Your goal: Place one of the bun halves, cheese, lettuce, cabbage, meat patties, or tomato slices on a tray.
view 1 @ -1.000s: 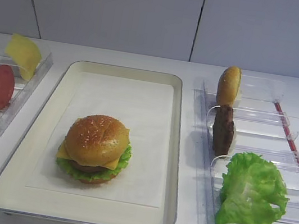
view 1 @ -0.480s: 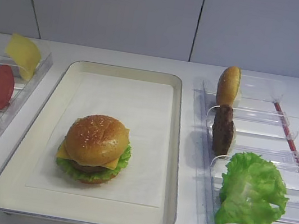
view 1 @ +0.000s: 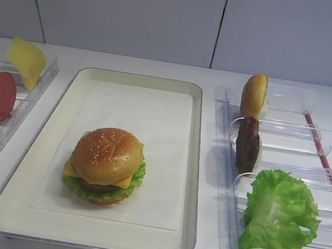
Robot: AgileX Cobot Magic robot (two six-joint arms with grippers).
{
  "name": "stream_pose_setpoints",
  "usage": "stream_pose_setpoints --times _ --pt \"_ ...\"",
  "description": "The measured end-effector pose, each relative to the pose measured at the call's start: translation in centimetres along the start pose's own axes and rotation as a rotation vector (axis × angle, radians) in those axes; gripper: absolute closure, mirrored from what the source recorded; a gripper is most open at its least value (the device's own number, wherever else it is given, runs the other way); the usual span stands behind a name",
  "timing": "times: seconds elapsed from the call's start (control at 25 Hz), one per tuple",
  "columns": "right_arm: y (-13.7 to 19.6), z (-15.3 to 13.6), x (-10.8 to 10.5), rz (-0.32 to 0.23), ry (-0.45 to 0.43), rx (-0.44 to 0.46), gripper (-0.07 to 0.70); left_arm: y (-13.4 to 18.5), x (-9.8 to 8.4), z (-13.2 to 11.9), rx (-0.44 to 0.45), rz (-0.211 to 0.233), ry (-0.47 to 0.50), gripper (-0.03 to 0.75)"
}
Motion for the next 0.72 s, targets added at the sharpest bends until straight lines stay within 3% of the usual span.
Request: stream_pose_setpoints --times 0.72 --pt "0.00 0.00 0.00 0.000 0.000 0.000 0.237 0.00 0.00 0.00 0.000 0.000 0.000 0.398"
Point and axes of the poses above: a point on each arm's last joint axis where the gripper is mounted, z pointing back along that axis away from the gripper, x along the wrist's bending axis when the last joint is at zero, y = z × x, the point moved 6 cm from there along -z, pointing out along that axis toward the gripper, and after that the axes turned 9 degrees about z, right-handed, at the moved point
